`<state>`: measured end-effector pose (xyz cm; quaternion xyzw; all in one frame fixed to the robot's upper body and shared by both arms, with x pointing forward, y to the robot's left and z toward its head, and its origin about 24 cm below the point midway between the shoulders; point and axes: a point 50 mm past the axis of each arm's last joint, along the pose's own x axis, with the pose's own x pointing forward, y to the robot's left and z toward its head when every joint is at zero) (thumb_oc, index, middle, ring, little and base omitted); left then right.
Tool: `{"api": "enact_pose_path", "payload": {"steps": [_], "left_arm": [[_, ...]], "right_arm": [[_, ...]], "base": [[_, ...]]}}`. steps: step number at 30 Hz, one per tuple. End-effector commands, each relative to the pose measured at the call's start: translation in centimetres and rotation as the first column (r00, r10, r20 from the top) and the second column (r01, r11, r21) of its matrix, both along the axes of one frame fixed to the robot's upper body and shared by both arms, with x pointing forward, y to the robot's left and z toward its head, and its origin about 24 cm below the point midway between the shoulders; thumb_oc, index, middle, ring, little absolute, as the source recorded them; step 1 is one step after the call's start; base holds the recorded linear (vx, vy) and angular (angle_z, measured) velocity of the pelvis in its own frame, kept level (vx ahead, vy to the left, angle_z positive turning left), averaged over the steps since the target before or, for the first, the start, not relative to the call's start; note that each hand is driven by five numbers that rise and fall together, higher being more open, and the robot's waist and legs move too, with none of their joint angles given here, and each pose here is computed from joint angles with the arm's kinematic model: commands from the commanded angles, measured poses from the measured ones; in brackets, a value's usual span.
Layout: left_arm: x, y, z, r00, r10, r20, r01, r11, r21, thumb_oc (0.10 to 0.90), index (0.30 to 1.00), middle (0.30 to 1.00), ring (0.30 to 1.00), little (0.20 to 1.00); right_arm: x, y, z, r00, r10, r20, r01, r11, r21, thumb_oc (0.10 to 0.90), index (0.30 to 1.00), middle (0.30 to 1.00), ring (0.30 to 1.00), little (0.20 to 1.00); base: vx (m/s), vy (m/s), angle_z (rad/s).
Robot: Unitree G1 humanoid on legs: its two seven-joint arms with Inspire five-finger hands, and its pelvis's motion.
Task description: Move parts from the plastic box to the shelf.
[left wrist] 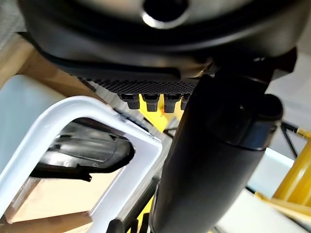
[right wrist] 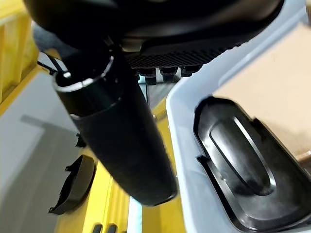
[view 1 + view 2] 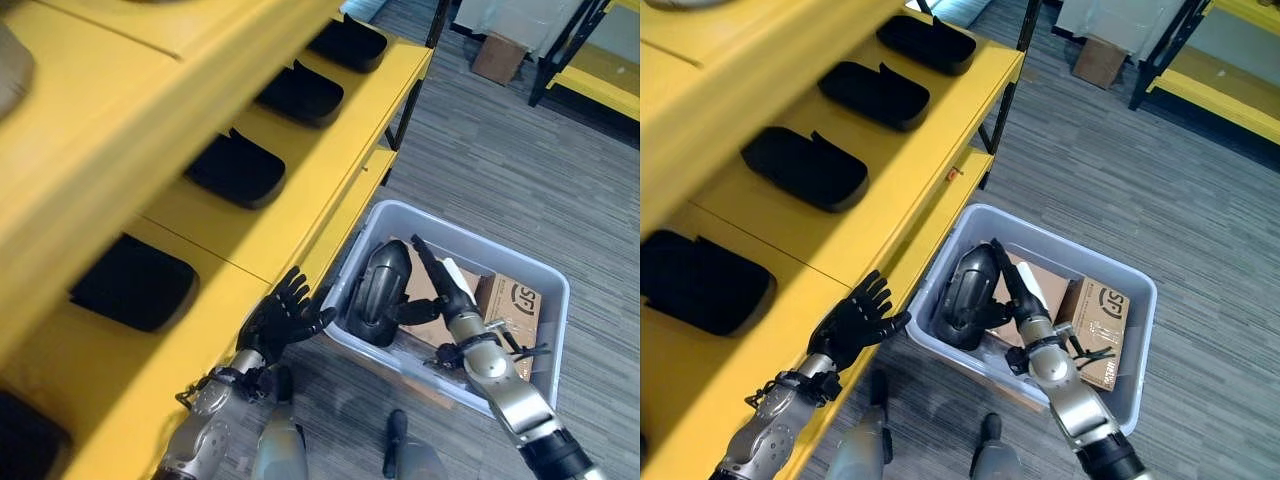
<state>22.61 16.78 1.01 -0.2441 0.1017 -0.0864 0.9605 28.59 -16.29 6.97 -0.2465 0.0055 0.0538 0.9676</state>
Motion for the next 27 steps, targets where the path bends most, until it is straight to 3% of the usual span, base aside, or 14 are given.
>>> {"api": "enact_pose_path", "payload": {"steps": [1, 6, 14, 21, 27], "left_arm": [[0.6, -1.6, 2.6, 0.986, -0.061, 0.155, 0.069, 0.996, -0.047, 0.9, 1.0, 1.0, 1.0, 1.0], [0.2, -2.5, 1.5, 0.98, -0.137, 0.141, 0.145, 0.988, -0.049, 0.9, 1.0, 1.0, 1.0, 1.0], [-0.1, -3.8, 0.6, 0.982, -0.164, 0.093, 0.171, 0.983, -0.073, 0.9, 1.0, 1.0, 1.0, 1.0], [-0.4, -4.2, 0.0, 0.97, -0.234, 0.063, 0.237, 0.97, -0.056, 0.9, 1.0, 1.0, 1.0, 1.0], [-0.4, -4.7, -0.1, 0.942, -0.33, 0.059, 0.332, 0.943, -0.032, 0.9, 1.0, 1.0, 1.0, 1.0]], "right_arm": [[1.9, 0.7, 6.5, 0.959, 0.017, 0.282, 0.0, 0.998, -0.06, 0.9, 1.0, 1.0, 1.0, 1.0], [1.9, -0.3, 5.7, 0.965, 0.0, 0.262, 0.021, 0.997, -0.078, 0.9, 1.0, 1.0, 1.0, 1.0], [2.5, 0.8, 5.6, 0.959, 0.032, 0.281, -0.007, 0.996, -0.089, 0.9, 1.0, 1.0, 1.0, 1.0], [2.8, 2.3, 8.8, 0.891, 0.201, 0.408, -0.082, 0.953, -0.29, 0.9, 1.0, 1.0, 1.0, 1.0], [3.1, 4.1, 10.7, 0.863, 0.348, 0.365, -0.225, 0.913, -0.34, 0.9, 1.0, 1.0, 1.0, 1.0]], "base": [[-0.03, -0.203, 0.12], [-0.05, -0.175, 0.34], [0.04, 0.004, 0.19], [0.02, 0.02, 0.04], [-0.06, 0.013, 0.05]]}}
